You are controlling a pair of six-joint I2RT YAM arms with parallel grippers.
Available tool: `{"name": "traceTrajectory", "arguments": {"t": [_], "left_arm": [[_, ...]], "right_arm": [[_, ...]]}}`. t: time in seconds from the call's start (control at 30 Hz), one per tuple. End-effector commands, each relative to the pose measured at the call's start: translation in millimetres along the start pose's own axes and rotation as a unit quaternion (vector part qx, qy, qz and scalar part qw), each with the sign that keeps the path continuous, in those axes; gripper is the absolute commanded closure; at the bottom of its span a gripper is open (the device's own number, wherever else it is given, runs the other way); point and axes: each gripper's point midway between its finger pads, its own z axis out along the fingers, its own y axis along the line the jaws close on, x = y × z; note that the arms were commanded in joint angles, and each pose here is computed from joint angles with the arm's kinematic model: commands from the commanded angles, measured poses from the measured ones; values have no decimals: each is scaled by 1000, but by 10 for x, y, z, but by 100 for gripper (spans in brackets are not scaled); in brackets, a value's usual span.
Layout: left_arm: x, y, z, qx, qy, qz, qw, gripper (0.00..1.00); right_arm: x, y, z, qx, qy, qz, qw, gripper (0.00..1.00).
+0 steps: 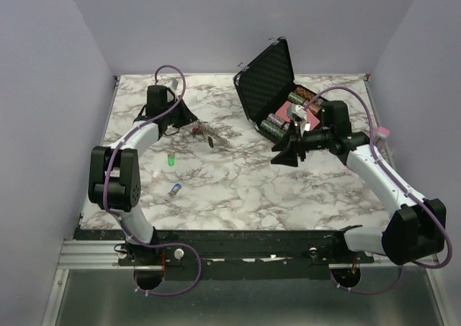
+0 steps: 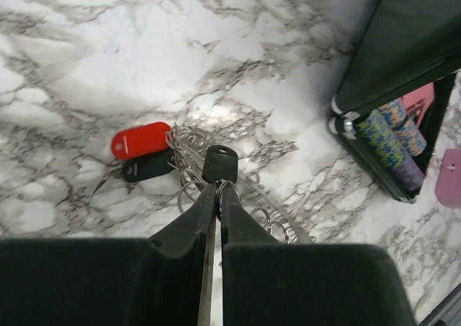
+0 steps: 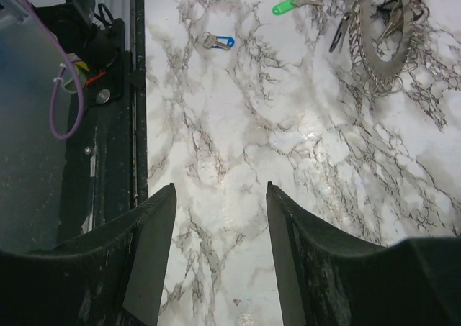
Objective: Put the keys on the keyring
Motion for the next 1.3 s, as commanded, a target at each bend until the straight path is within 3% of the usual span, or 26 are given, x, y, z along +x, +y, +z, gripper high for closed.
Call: {"name": "traceTrajectory", "arguments": {"t": [0.0,0.27,0.47,0.53,0.57,0.7,0.8,0.9,1.07,1.27], "left_arm": [[183,324,-228,-64,32,14,997,85],[55,367,-452,-98,19,56,993,51],[-420,31,-1118,-109,-112,124,980,36],[-491,-139,-1439,-96,-173,139,970,19],[-532,-261,-1633,-83,-208,143,964,2],[-308,-657,-2194,10,-271,142,952,1],[50,-842,-2466,57,-260,161,950,1],[345,-814,-2621,54,-243,161,955,1],[544,-813,-2908,35,-251,183,950,1],[645,-868,-3062,39,-257,196,946,1]], "right_arm": [[146,-21,5,-2,12,16,1000,39],[167,-33,-22,-1,13,17,1000,39],[146,-12,-94,11,10,-7,1000,38],[148,-53,-134,35,15,-21,999,37],[120,-79,-165,52,17,-31,998,36],[-67,-192,-311,124,15,-50,991,30],[-376,-294,-478,186,7,-55,981,16],[-746,-331,-650,244,-23,-24,969,0],[-1154,-228,-756,266,-88,33,959,0],[-1357,-305,-924,327,-145,102,928,0]]}}
